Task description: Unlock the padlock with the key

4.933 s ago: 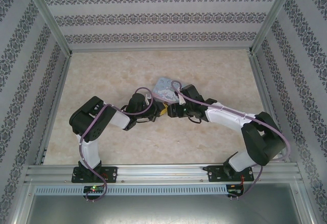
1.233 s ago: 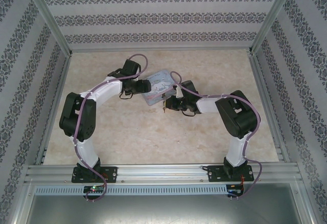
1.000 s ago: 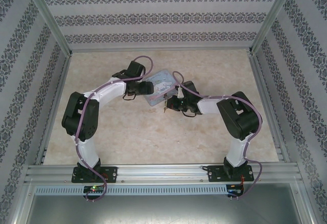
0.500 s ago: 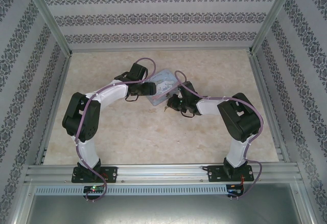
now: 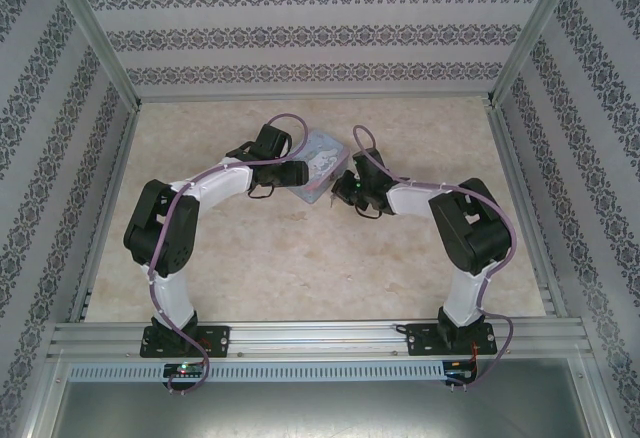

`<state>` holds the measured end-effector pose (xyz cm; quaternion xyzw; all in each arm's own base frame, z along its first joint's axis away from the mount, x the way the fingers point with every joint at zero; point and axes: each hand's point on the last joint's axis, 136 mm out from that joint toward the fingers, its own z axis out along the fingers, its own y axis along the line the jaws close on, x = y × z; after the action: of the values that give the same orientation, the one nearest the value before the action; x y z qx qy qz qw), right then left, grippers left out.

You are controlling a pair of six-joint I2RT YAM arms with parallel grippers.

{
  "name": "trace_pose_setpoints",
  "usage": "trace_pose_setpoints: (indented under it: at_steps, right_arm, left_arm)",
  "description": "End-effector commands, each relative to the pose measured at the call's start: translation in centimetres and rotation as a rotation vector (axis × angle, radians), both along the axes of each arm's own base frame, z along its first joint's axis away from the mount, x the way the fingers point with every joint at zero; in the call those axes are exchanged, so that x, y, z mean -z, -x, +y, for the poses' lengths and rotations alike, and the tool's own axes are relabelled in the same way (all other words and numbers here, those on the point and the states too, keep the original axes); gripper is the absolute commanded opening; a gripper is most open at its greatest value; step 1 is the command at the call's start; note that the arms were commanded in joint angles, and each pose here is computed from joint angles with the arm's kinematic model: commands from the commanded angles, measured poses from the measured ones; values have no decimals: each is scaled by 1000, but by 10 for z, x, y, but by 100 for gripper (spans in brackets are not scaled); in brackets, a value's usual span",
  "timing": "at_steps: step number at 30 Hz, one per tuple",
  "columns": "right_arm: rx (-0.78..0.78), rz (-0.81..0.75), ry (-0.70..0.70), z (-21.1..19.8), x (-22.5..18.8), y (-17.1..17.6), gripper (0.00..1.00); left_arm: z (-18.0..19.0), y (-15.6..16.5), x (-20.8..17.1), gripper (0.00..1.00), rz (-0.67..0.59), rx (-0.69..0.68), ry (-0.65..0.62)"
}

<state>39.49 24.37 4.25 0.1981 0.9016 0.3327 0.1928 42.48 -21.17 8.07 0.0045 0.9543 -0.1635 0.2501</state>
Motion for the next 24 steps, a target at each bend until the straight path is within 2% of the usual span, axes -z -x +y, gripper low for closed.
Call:
trace_pose_setpoints:
  at_steps: [1,11,19,24]
  right_arm:
    - [39,-64,-32,-5,-19,-31,0]
    - [-63,-44,-63,-13,-21,-58,0]
    - [-58,-28,-25,-41,-14,-53,0]
    - [-52,-11,-26,-53,-13,-35,0]
  left_arm:
    - [17,51,67,70,242,56,-133]
    - [14,53,74,67,271,61,-127]
    - [12,53,74,67,278,65,-120]
    - [10,49,66,69,262,71,-111]
